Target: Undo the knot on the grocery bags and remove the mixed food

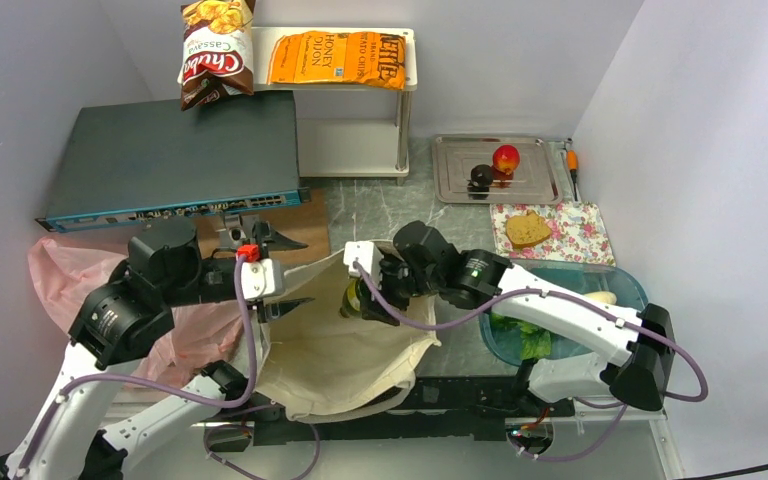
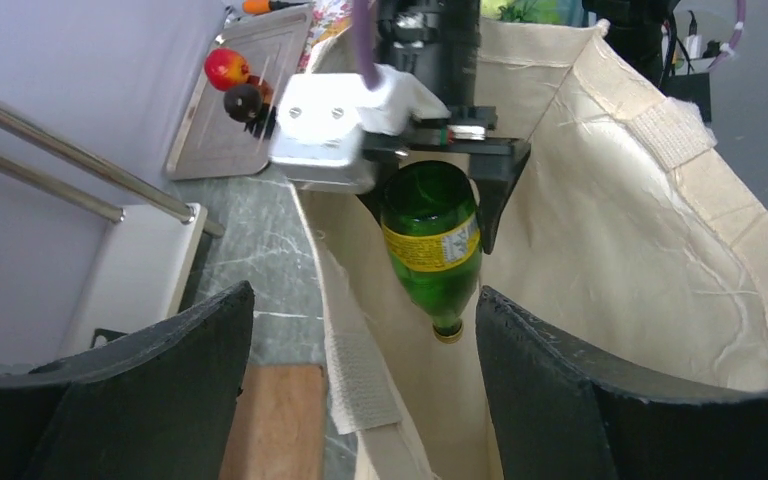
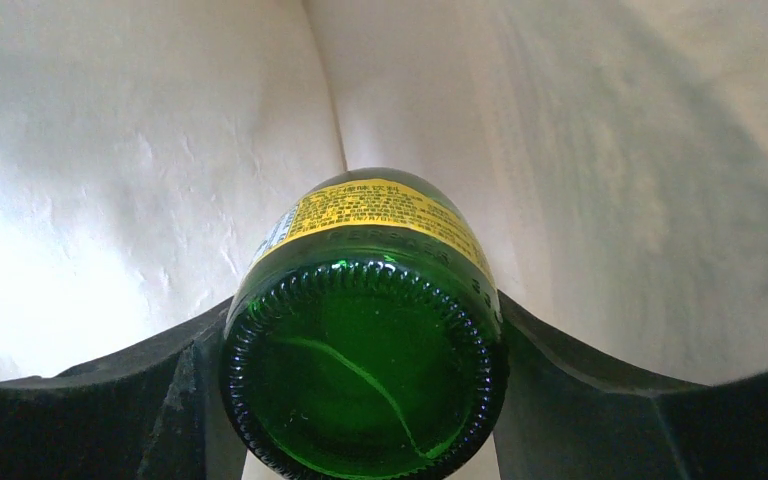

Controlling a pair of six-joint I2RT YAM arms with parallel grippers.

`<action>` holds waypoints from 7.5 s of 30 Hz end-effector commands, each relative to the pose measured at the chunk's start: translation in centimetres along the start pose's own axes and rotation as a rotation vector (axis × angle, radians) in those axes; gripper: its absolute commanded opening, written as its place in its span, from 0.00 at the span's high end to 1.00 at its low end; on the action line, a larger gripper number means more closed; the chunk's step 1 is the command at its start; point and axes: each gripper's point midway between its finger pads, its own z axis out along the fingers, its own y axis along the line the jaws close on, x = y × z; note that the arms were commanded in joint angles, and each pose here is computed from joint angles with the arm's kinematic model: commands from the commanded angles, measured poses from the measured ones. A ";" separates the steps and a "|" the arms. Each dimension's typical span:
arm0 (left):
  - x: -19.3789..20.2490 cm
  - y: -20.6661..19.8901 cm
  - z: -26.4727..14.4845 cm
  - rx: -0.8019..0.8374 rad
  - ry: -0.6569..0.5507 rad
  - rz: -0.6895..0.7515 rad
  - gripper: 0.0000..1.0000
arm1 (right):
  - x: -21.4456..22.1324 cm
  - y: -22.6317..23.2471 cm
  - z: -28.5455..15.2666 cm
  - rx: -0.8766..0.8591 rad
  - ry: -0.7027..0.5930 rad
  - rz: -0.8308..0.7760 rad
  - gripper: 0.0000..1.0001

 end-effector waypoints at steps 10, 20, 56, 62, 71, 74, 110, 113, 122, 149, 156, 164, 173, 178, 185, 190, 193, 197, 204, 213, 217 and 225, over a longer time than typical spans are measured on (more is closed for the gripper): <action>1.0 -3.3 2.7 0.146 0.054 0.104 0.18 | -10.2 -2.0 -5.9 0.079 -0.347 0.182 1.00; 5.5 -0.6 5.8 -0.101 0.167 -0.109 0.19 | -11.3 -2.9 -6.9 0.118 -0.396 0.178 1.00; 8.8 2.4 9.5 -0.318 0.012 -0.214 0.01 | -20.6 -6.4 -14.4 0.113 -0.693 0.401 1.00; 7.5 4.1 9.5 -0.367 -0.006 -0.188 0.16 | -20.5 -6.1 -14.7 0.075 -0.697 0.440 1.00; 4.1 3.1 9.3 -0.210 -0.003 -0.100 1.00 | -18.8 -5.7 -14.7 0.074 -0.671 0.418 1.00; 4.1 3.8 8.4 -0.238 0.020 -0.004 1.00 | -17.5 -4.7 -15.1 0.076 -0.634 0.354 0.55; 8.9 -8.9 4.4 0.474 0.189 0.300 0.77 | 0.9 -2.0 -4.9 -0.069 0.198 -0.033 0.31; 9.6 -11.1 3.5 0.532 0.164 0.322 0.75 | 4.0 -0.1 -3.6 -0.079 0.307 -0.088 0.26; 11.5 -14.9 0.6 0.671 0.128 0.450 0.57 | 8.1 2.8 -0.7 -0.111 0.328 -0.098 0.09; 13.6 -11.2 5.9 0.350 0.244 0.294 0.43 | -1.0 -0.1 1.0 -0.110 -0.115 -0.073 0.11; 13.3 -10.3 6.3 0.310 0.261 0.290 0.42 | -7.6 0.1 -6.5 -0.008 -0.268 -0.141 0.15; 14.1 -7.0 10.5 0.231 0.445 0.286 0.30 | -6.7 -1.3 -10.5 0.172 -0.241 -0.030 0.15; 19.8 -4.9 13.3 0.175 0.700 0.151 0.25 | -6.5 -3.2 -13.8 0.313 -0.288 0.072 0.14; 22.4 -5.4 15.0 0.210 0.789 0.108 0.20 | -6.3 -3.1 -14.0 0.312 -0.298 0.081 0.13; 27.6 -6.7 15.8 0.280 0.945 0.020 0.19 | -6.4 -3.4 -14.2 0.326 -0.303 0.076 0.13; 30.7 -7.6 15.2 0.356 1.098 -0.031 0.19 | -6.4 -3.4 -14.0 0.319 -0.306 0.084 0.12; 31.9 -8.4 14.6 0.402 1.178 -0.054 0.12 | -6.4 -3.6 -14.0 0.323 -0.304 0.082 0.12; 33.0 -9.3 14.0 0.448 1.267 -0.085 0.04 | -6.5 -3.6 -14.0 0.322 -0.305 0.082 0.11; 36.0 -10.7 11.8 0.497 1.399 -0.093 0.45 | -6.3 -3.7 -13.9 0.327 -0.297 0.075 0.11; 23.7 -6.9 16.4 0.369 0.983 -0.181 1.00 | -6.6 -3.9 -13.8 0.332 -0.312 0.076 0.12; 20.0 -5.2 16.3 0.324 0.821 -0.127 1.00 | -7.1 -4.5 -13.8 0.351 -0.322 0.080 0.13; 16.3 -3.1 14.4 0.194 0.532 -0.104 1.00 | -8.3 -4.7 -14.4 0.359 -0.370 0.126 0.13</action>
